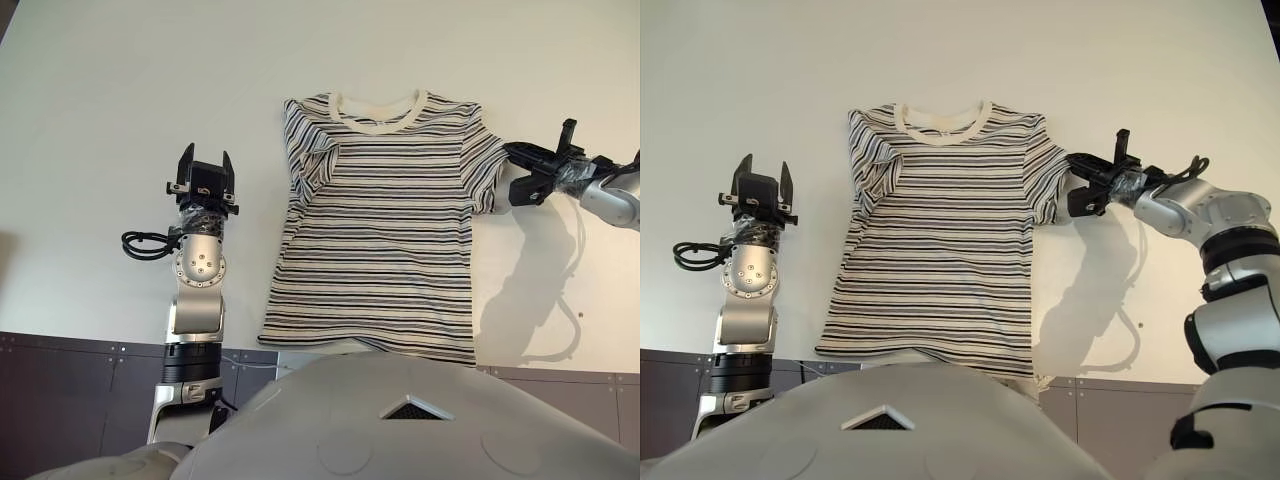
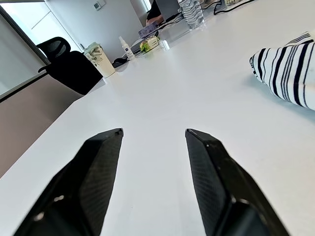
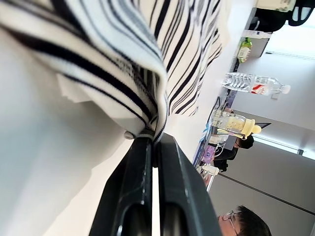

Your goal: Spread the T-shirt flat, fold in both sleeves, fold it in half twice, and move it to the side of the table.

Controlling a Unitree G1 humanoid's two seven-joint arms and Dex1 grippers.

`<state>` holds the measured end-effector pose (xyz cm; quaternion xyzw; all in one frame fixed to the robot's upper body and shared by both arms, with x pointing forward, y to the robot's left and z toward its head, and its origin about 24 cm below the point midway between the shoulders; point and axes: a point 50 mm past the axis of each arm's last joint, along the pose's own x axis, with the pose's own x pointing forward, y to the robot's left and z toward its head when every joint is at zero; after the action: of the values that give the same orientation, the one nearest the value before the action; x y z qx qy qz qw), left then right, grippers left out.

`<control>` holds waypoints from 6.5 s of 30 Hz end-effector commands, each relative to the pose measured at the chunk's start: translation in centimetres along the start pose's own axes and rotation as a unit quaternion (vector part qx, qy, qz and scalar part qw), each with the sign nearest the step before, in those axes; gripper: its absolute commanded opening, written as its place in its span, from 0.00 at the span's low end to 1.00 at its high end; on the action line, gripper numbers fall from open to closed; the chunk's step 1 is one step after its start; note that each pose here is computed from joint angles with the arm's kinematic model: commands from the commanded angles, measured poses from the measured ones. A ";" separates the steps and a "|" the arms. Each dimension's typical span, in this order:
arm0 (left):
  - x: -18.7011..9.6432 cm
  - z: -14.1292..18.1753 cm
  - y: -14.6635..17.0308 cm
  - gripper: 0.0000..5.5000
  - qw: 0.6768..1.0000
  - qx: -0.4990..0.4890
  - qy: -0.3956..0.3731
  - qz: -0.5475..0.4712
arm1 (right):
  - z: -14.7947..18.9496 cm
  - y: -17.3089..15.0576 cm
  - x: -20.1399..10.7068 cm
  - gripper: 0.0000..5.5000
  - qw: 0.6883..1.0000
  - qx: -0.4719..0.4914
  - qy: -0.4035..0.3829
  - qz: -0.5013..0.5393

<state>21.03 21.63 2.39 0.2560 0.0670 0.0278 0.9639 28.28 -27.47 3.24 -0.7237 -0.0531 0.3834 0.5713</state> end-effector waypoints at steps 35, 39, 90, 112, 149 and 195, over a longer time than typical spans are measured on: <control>-0.4 -1.7 -0.5 0.43 1.000 0.005 0.029 -0.008 | 7.9 -6.3 2.6 0.26 0.963 0.097 -0.136 -0.212; -1.5 -1.7 -0.1 0.43 0.999 0.018 0.026 -0.028 | 2.7 -5.5 -0.7 0.32 0.971 0.120 -0.020 -0.204; -15.5 -3.7 1.0 0.61 0.645 0.327 -0.095 -0.684 | 12.5 3.8 -12.7 0.33 0.904 0.120 -0.339 0.231; -14.7 -3.6 0.7 0.05 0.637 0.336 -0.156 -0.676 | 12.7 5.5 -14.4 0.33 0.903 0.131 -0.339 0.230; -14.6 3.3 1.4 0.02 0.720 -0.056 -0.008 -0.691 | 13.9 0.8 -12.7 0.02 0.794 0.496 -0.266 0.230; 12.3 2.8 -0.2 0.21 0.948 -0.142 0.024 -0.283 | 3.0 -8.7 10.1 0.31 0.712 0.686 0.042 -0.141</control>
<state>32.65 20.50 2.72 0.1112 0.1547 -0.2635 0.9456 35.73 -16.48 5.25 -0.1630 0.1380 0.2365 0.9479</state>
